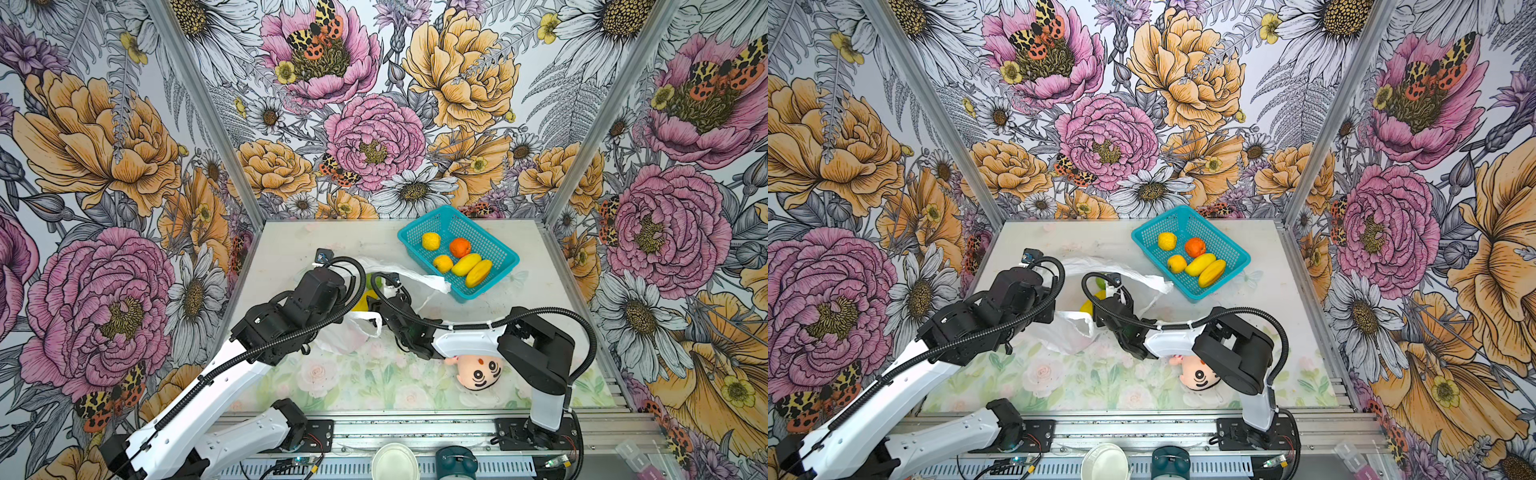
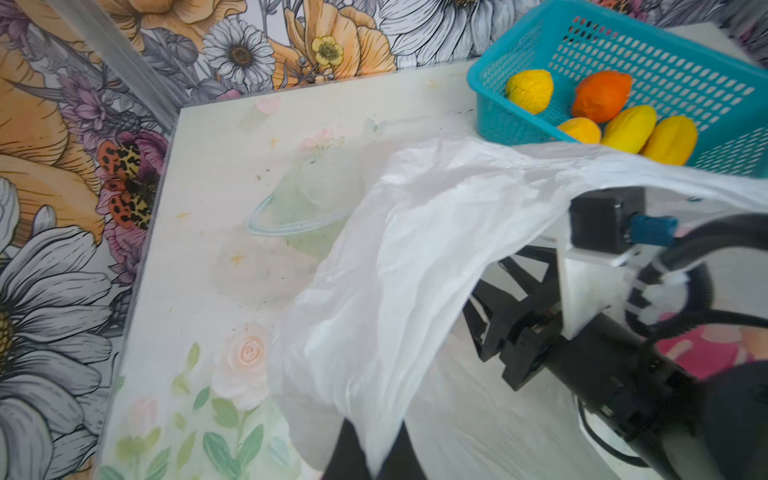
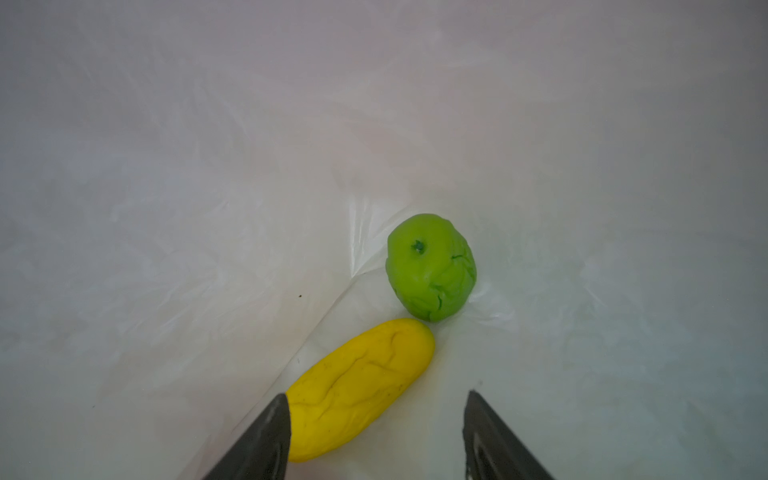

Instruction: Untie the knot of the plastic bag and take out the fruit

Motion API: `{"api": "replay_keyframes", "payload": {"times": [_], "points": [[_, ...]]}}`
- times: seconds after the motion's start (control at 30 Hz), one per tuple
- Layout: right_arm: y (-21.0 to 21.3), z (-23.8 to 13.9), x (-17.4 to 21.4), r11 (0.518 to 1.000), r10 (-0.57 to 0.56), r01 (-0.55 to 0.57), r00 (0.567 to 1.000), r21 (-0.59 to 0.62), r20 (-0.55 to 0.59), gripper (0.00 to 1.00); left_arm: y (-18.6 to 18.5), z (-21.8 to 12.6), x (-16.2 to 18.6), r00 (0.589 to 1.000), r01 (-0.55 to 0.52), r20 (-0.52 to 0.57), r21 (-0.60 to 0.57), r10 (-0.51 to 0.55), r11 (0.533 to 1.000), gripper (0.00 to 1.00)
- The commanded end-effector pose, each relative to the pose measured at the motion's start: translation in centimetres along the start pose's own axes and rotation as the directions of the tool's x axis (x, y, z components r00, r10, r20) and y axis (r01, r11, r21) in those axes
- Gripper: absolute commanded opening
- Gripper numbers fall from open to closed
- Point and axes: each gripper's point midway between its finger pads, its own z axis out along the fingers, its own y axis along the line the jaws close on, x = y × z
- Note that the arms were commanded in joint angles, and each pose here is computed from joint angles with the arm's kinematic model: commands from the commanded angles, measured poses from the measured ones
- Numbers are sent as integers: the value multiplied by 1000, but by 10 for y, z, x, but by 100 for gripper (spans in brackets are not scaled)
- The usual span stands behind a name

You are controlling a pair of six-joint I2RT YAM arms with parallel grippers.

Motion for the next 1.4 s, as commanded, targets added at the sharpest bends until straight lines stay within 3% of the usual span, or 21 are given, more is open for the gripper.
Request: {"api": "replay_keyframes", "payload": {"times": [0.0,0.13,0.3,0.43,0.53,0.67,0.9,1.07,1.37], "points": [[10,1,-21,999,-48,48,999,16,25,68,27,-7,0,998,-68,-13,-98,67,993,0],[32,-2,-20,996,-58,59,998,-71,6,66,25,-28,-26,998,-38,52,-46,40,998,0],[96,-25,-8,972,-78,77,997,-222,7,66,20,-40,-48,996,-5,91,-15,6,1000,0],[148,-48,5,934,-99,93,995,-345,-1,65,14,-40,-55,996,2,92,4,-2,1000,0],[159,-58,9,928,-116,114,993,-355,17,66,15,-37,-47,997,17,82,2,-17,1000,0],[148,-47,11,944,-139,138,990,-301,18,71,17,-23,-21,999,9,39,-23,-8,1000,0],[92,-2,21,978,-180,177,983,-106,-20,72,18,-2,14,1000,-2,-4,-40,2,999,0],[55,23,21,963,-261,263,965,56,-35,77,16,9,23,999,-26,-40,-49,24,998,0],[12,65,40,937,-290,312,946,160,-148,81,6,19,29,997,-39,-66,-6,39,999,0]]}}
